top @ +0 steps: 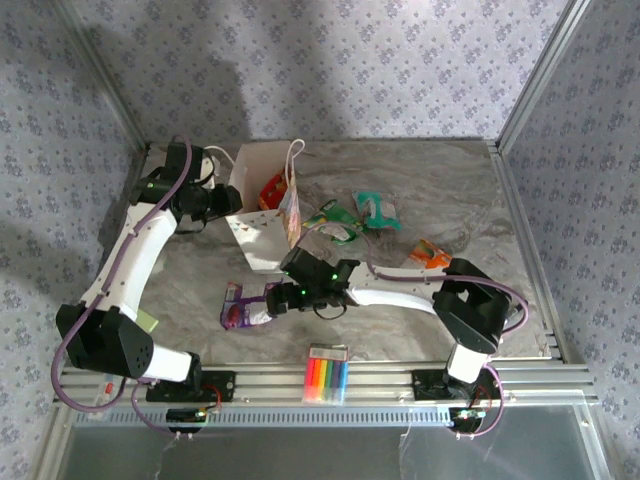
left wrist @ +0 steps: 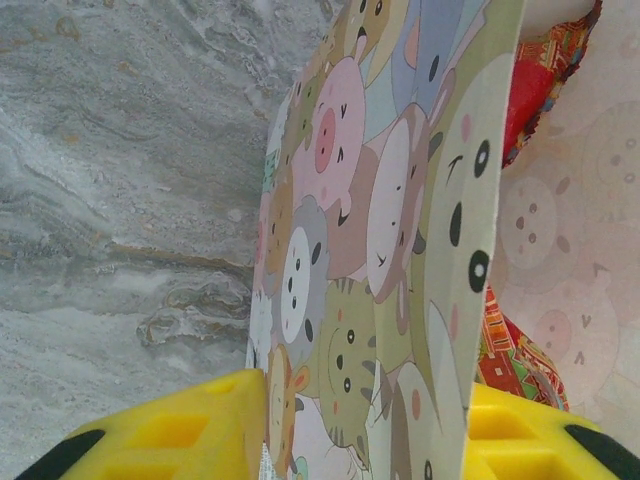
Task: Place the snacks into the paper bag
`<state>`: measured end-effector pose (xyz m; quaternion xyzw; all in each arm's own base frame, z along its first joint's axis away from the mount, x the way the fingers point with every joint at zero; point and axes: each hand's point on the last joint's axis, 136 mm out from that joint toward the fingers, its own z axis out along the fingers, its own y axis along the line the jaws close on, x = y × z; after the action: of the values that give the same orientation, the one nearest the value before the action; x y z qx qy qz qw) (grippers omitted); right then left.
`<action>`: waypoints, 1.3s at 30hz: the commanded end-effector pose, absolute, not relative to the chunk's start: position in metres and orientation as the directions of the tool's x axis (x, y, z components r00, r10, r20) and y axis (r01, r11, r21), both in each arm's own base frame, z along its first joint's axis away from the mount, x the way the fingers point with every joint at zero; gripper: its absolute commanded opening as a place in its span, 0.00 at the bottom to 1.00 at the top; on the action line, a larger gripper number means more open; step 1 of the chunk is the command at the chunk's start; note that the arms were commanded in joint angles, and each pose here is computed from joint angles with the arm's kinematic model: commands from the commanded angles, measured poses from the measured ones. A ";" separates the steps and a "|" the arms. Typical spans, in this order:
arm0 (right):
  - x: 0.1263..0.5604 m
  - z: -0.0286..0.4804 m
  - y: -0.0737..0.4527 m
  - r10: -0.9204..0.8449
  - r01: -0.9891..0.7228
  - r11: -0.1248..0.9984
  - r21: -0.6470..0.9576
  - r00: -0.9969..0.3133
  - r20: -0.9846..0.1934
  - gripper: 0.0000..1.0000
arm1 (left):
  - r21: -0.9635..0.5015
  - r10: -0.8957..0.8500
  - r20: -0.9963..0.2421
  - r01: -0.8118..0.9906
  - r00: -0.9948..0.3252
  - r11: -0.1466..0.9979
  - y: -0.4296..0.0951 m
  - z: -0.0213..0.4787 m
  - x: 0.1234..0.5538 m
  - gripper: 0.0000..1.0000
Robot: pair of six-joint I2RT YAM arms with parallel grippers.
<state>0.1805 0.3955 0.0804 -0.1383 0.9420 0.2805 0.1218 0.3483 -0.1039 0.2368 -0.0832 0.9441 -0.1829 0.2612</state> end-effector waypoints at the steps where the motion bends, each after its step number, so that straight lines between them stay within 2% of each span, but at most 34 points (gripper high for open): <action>1: 0.182 0.088 0.387 -0.112 -0.279 0.832 0.480 -0.931 -0.347 0.81 | -0.407 -0.262 -0.479 -0.052 -0.838 0.912 -0.107 0.243 0.346 0.39; 12: 0.169 0.097 0.424 -0.153 -0.329 0.835 0.442 -0.909 -0.388 0.81 | -0.391 -0.257 -0.483 -0.056 -0.837 0.919 -0.103 0.241 0.340 0.39; 24: 0.173 0.064 0.432 -0.153 -0.262 0.874 0.409 -0.948 -0.280 0.83 | -0.396 -0.254 -0.472 -0.055 -0.844 0.917 -0.104 0.235 0.335 0.39; 39: 0.175 0.044 0.448 -0.204 -0.293 0.861 0.416 -0.948 -0.244 0.82 | -0.394 -0.239 -0.492 -0.031 -0.837 0.919 -0.103 0.241 0.329 0.39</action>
<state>0.1730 0.4449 0.0533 -0.1211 0.9585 0.2342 0.1089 0.3358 -0.1033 0.2371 -0.0795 0.9401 -0.1875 0.2734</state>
